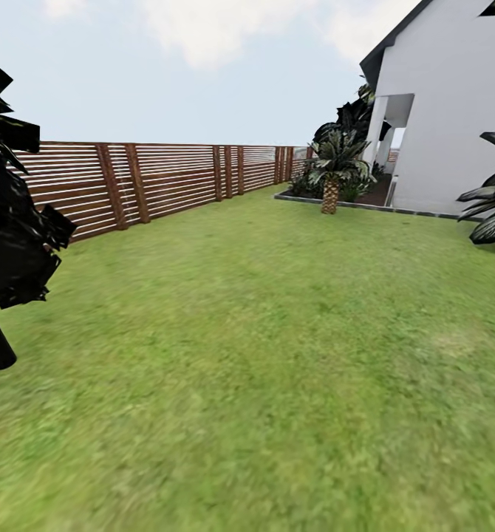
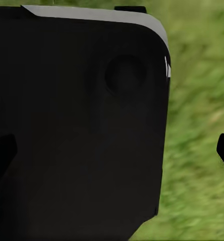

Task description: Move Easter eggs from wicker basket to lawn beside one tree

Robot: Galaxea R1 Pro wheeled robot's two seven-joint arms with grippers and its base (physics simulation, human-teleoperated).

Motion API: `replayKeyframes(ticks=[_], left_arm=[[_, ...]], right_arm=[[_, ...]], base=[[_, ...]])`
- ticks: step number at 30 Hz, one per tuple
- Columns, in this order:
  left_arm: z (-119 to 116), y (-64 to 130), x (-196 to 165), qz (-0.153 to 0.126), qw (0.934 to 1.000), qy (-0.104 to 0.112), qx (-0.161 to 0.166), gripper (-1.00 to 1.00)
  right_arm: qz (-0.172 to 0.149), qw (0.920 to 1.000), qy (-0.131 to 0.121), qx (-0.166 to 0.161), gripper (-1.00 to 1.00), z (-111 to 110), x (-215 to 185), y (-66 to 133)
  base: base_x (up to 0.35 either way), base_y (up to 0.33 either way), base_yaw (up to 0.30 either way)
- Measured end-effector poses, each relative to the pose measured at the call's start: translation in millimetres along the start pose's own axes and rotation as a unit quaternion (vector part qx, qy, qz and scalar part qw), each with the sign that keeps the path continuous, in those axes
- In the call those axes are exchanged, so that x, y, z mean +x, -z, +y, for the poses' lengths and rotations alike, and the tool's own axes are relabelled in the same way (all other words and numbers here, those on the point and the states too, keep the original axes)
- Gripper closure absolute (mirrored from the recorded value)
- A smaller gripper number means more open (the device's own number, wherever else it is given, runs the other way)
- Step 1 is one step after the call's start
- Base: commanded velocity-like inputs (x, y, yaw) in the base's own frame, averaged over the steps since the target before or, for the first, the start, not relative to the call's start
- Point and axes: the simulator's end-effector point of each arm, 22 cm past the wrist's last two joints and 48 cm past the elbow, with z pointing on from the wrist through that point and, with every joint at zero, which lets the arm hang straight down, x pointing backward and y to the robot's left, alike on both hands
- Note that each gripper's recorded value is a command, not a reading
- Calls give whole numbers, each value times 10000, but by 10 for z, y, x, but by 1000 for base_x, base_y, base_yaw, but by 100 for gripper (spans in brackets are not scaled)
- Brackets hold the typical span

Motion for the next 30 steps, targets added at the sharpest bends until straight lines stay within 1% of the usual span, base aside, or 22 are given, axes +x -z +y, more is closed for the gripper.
replayKeyframes(ticks=[30], left_arm=[[-2,0,0,0,10000,0,1,-100]], right_arm=[[28,10000,-20,5,-100,-7,24,0]], base=[[324,86,0]])
